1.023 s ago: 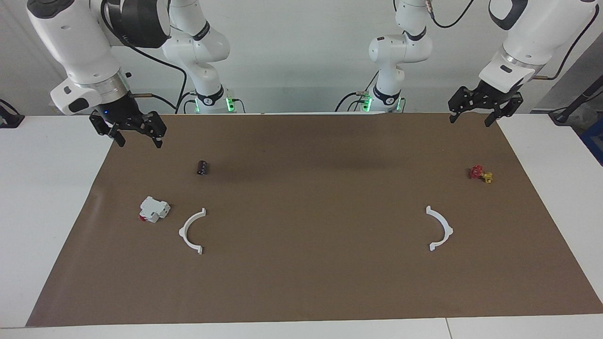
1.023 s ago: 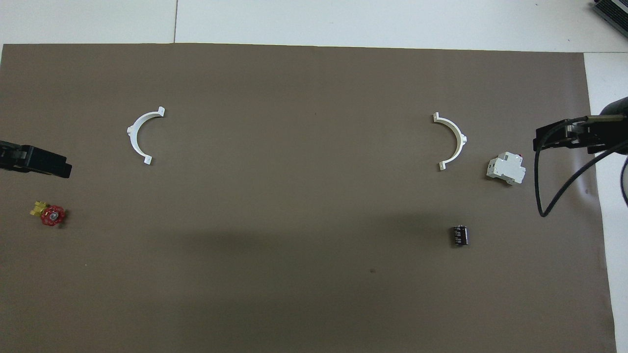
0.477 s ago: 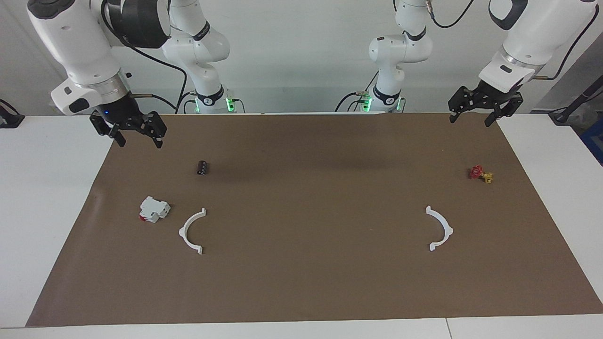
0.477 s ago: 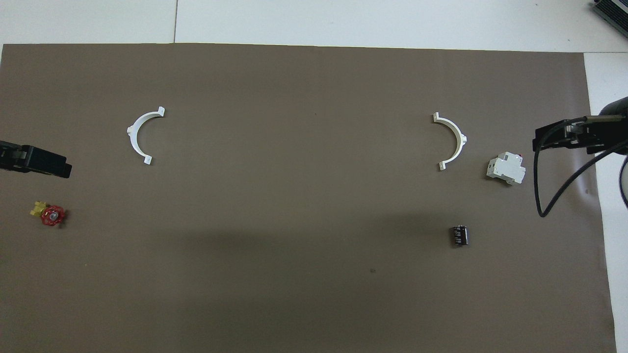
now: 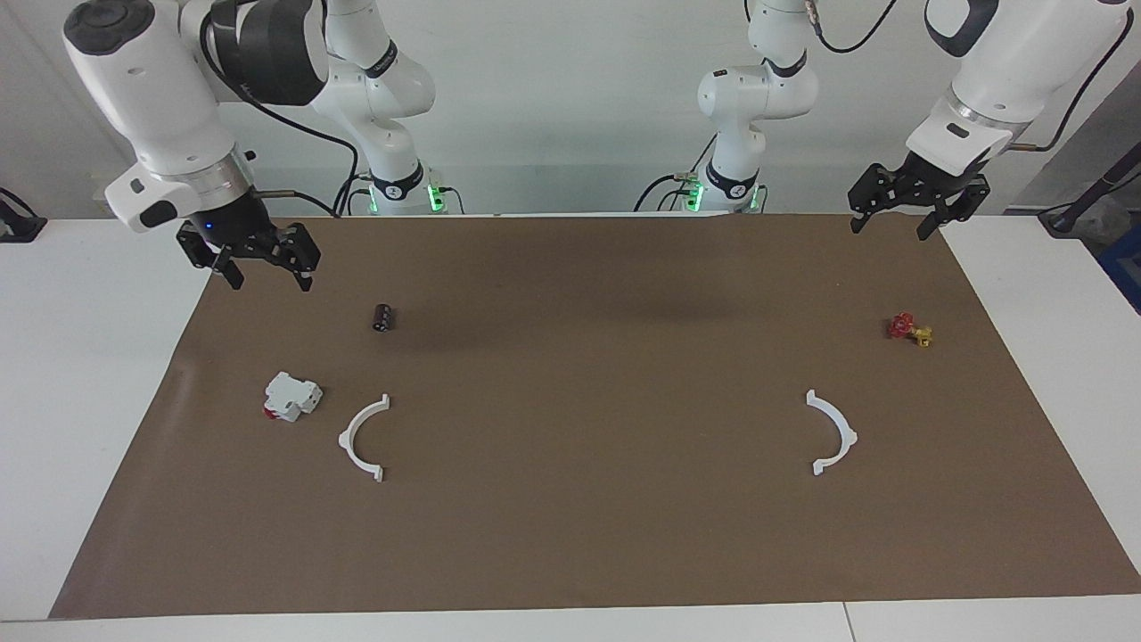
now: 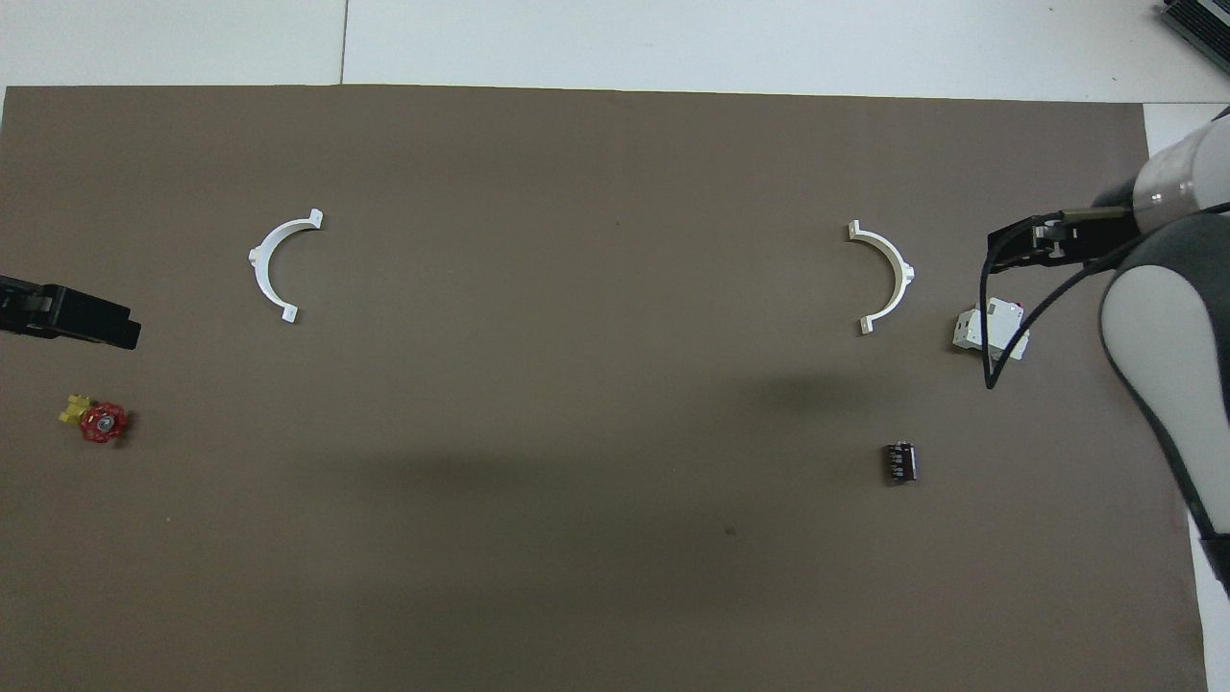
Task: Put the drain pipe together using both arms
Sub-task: 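Reach the right gripper to the white clamp half nearest it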
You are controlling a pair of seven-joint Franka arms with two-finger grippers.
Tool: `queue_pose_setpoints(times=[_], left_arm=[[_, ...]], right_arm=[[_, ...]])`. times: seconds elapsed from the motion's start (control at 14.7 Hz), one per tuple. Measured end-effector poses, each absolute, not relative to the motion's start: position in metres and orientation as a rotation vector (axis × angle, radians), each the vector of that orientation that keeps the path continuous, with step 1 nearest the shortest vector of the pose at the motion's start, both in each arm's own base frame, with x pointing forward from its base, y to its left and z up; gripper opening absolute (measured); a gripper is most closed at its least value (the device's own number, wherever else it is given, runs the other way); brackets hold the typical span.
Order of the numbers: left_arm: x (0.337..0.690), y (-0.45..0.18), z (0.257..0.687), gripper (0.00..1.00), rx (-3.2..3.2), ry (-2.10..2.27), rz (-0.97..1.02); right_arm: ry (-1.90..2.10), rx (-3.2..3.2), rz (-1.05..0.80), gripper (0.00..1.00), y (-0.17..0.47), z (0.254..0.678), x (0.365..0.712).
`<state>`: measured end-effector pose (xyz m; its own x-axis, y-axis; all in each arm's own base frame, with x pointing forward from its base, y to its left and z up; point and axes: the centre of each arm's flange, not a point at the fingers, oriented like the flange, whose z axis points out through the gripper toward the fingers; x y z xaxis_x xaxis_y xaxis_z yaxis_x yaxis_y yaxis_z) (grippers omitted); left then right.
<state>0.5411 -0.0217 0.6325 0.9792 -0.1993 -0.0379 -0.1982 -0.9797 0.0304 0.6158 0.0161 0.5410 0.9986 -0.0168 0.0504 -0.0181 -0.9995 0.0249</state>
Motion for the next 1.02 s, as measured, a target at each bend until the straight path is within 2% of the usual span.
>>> queue_pose_setpoints(times=[0.48,0.82,1.02], left_arm=[[0.541,-0.022,0.633,1.00,3.099,-0.311,-0.064],[0.541,-0.022,0.633,1.00,3.099,-0.311,-0.064],[0.541,-0.022,0.633,1.00,3.099,-0.311,-0.064]], right_arm=[[0.012,3.073,0.171,0.93,0.023,0.407,0.681],[0.004,3.067,0.169,0.88,0.015,0.346,0.694],[-0.012,3.070,0.120,0.86,0.015,0.327,0.690]])
